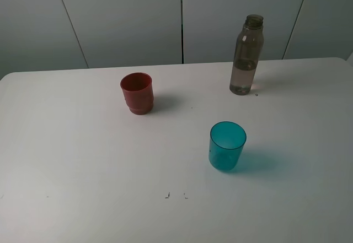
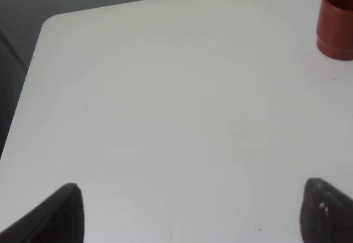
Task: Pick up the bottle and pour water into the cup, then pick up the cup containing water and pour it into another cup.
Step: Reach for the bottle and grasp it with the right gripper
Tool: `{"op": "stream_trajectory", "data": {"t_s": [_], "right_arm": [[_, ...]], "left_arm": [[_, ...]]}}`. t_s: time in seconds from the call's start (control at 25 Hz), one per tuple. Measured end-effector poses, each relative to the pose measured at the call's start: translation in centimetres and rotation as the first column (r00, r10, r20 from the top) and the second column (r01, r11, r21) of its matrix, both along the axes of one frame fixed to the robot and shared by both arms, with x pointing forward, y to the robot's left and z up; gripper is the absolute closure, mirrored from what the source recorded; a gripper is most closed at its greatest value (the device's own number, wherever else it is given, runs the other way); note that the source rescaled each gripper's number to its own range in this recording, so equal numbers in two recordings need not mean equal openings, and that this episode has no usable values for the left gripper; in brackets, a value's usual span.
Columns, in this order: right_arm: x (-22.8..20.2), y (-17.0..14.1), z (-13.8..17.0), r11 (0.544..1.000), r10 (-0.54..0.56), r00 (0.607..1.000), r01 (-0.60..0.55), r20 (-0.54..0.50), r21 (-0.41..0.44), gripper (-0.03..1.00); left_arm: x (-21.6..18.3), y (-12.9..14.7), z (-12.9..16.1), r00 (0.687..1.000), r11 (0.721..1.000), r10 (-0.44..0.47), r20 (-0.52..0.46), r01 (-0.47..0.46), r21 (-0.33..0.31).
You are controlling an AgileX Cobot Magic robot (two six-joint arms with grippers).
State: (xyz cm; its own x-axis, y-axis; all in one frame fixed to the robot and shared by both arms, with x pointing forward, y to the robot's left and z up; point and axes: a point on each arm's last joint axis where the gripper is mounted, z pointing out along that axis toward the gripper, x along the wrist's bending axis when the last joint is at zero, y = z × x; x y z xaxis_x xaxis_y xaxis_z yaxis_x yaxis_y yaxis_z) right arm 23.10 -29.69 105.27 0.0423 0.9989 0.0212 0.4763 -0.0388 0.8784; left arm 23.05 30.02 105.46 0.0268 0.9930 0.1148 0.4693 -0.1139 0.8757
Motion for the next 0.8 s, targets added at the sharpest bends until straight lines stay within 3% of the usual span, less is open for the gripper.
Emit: {"op": "stream_trajectory", "data": {"t_s": [0.8], "right_arm": [[0.0,0.04,0.0,1.0,0.003,1.0,-0.003,0.0,0.004,-0.03]], "left_arm": [[0.0,0.0,0.0,1.0,1.0,0.0,0.0,0.0,0.0]]}}
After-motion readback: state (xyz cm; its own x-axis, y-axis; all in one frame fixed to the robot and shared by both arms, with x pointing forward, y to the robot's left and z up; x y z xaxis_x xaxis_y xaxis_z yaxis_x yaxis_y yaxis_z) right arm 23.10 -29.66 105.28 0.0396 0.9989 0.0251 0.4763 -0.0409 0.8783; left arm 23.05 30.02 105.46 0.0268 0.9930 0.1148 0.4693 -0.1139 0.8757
